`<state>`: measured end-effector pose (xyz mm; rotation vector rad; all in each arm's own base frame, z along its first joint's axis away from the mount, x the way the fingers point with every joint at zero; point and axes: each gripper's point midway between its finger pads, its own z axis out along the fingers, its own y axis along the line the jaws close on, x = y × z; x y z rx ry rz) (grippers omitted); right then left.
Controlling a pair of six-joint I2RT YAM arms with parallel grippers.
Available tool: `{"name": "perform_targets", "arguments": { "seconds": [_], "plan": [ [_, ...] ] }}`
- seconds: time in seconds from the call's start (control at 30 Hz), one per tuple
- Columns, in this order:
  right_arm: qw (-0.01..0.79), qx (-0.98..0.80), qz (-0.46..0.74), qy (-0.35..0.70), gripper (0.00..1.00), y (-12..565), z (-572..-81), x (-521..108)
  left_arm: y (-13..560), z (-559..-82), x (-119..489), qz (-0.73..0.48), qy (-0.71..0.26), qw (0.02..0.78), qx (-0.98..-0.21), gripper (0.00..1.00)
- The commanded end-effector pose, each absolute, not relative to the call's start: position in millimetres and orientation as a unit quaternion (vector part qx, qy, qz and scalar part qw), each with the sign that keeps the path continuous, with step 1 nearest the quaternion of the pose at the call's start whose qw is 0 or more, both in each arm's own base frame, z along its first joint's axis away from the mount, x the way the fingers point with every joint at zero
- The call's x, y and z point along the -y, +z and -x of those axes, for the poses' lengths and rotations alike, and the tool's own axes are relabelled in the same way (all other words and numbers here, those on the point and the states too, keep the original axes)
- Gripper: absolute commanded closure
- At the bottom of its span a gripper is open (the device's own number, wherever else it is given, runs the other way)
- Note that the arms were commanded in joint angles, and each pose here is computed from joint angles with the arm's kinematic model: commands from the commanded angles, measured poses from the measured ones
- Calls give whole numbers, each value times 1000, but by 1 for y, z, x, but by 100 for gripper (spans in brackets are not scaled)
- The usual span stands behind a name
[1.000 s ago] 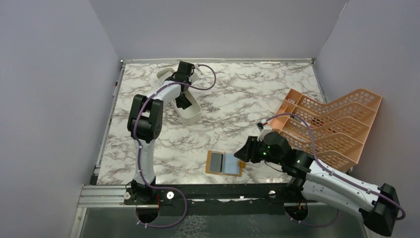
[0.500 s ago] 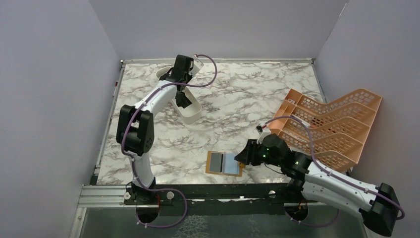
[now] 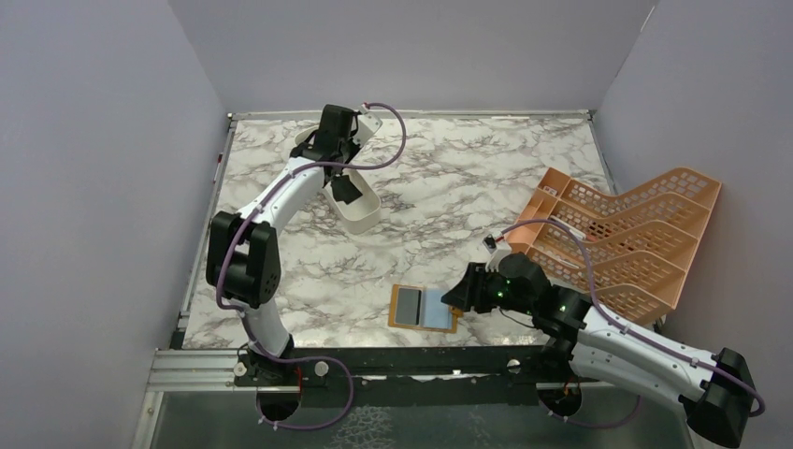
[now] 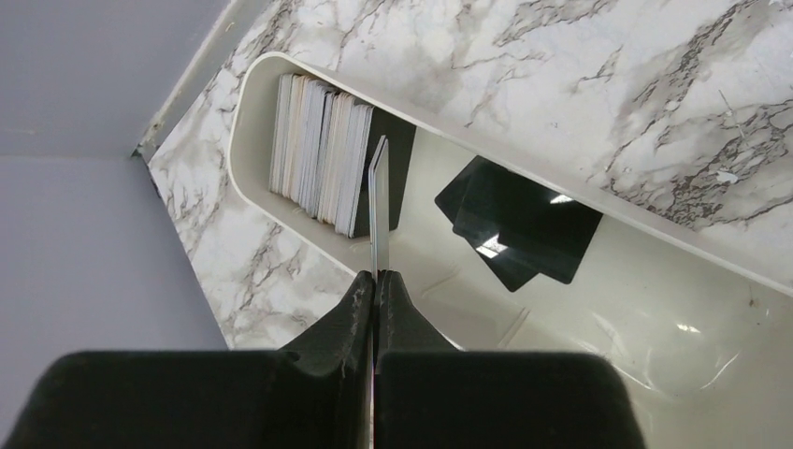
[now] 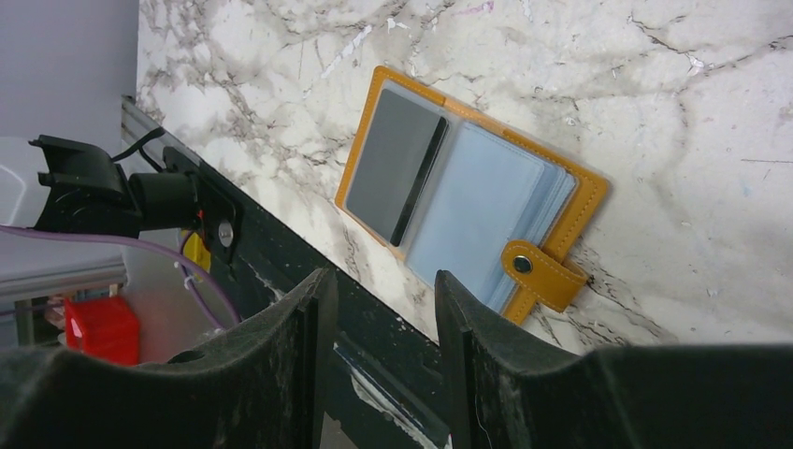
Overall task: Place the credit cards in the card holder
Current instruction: Adjust the credit card in the storage box.
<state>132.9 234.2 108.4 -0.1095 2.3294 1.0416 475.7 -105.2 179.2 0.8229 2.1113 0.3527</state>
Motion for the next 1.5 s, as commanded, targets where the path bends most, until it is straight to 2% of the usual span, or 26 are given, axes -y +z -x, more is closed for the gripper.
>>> {"name": "perform_targets", "arguments": {
  "seconds": [0.0, 0.33, 0.57, 0.9, 1.1, 1.23, 1.47],
  "plan": [
    [295, -862, 48, 409, 52, 124, -132, -240, 158, -496, 100, -336, 124, 407, -840, 99],
    [305, -866, 49, 394, 52, 126, -138, -239, 126, -521, 98, -360, 72, 398, -841, 99],
    [305, -868, 44, 390, 52, 125, -140, -239, 109, -540, 81, -350, 94, 390, -847, 95],
    [313, -868, 37, 384, 52, 128, -142, -235, 107, -560, 63, -344, 162, 408, -830, 68],
    [315, -865, 37, 388, 52, 128, -143, -237, 99, -559, 66, -364, 167, 408, -820, 55],
    [310, -868, 39, 386, 52, 125, -143, -238, 85, -559, 62, -373, 181, 391, -822, 50],
    [314, -868, 38, 382, 52, 125, -144, -237, 80, -565, 57, -375, 209, 379, -820, 50]
  ]
}}
